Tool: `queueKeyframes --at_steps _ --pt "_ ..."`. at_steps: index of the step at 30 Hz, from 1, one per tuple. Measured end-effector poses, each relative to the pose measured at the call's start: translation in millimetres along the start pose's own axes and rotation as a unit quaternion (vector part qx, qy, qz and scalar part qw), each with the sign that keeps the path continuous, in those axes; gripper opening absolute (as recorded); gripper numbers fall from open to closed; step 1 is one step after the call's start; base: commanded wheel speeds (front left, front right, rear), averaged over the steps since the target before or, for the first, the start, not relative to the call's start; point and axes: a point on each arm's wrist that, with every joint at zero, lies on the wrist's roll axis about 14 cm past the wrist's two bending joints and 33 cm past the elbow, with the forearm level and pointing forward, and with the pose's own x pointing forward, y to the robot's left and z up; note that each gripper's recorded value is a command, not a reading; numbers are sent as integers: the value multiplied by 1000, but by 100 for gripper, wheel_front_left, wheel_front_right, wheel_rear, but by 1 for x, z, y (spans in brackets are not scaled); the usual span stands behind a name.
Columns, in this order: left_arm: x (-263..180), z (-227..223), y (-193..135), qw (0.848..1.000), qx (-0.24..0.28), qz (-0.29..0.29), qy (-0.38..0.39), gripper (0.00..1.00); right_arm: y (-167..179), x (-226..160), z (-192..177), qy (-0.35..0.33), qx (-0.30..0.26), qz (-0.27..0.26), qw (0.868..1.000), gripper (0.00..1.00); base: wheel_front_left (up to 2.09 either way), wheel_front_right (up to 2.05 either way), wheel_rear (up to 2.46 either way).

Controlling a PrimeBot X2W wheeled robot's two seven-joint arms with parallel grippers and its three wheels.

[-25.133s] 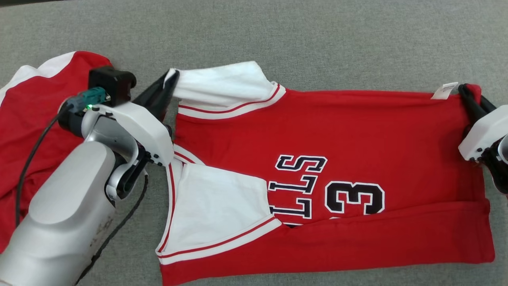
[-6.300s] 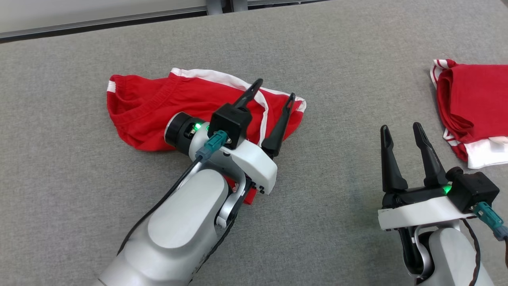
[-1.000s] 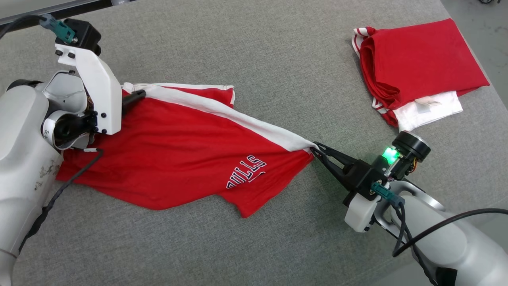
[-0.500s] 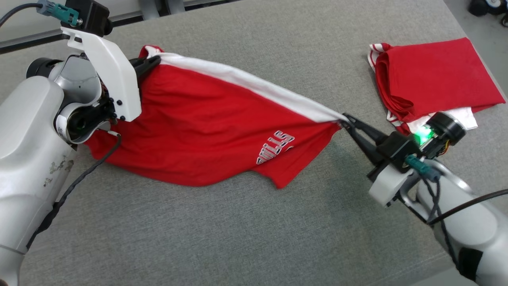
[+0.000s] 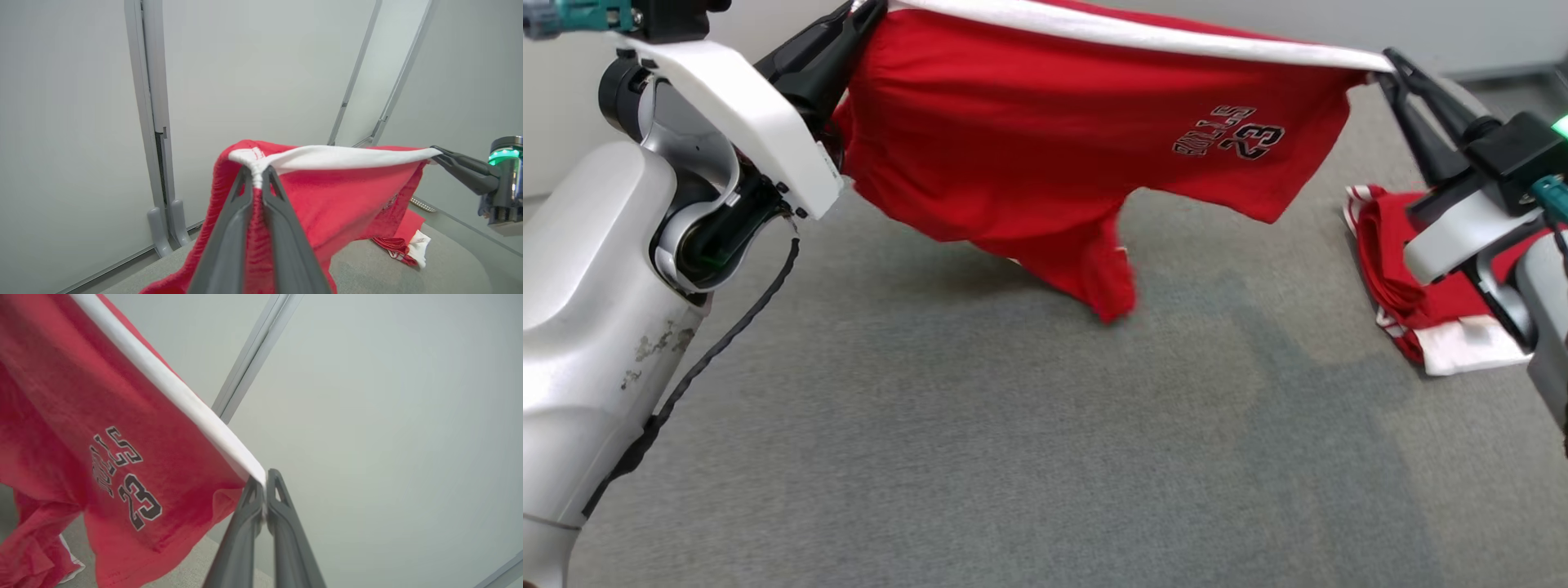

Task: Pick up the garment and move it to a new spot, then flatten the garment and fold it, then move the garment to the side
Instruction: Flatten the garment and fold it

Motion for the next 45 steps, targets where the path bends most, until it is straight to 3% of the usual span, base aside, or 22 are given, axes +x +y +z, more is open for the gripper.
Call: queueKeyframes --at_steps 7,13,25,33,45 --pt "-51 59 -18 993 36 16 -112 0 -15 -5 63 -68 -31 -15 997 0 0 0 0" --pt "-89 80 -37 986 50 23 -154 0 -22 -24 97 -99 -45 -27 994 0 0 0 0" --pt "-122 84 -50 985 52 33 -162 0 -11 -43 114 -97 -54 -15 994 0 0 0 0" --pt "-83 91 -9 987 58 50 -141 0 -19 8 126 -99 -71 9 993 0 0 0 0" --pt "21 128 121 965 121 127 -197 0 -62 149 130 -129 -145 -23 981 0 0 0 0"
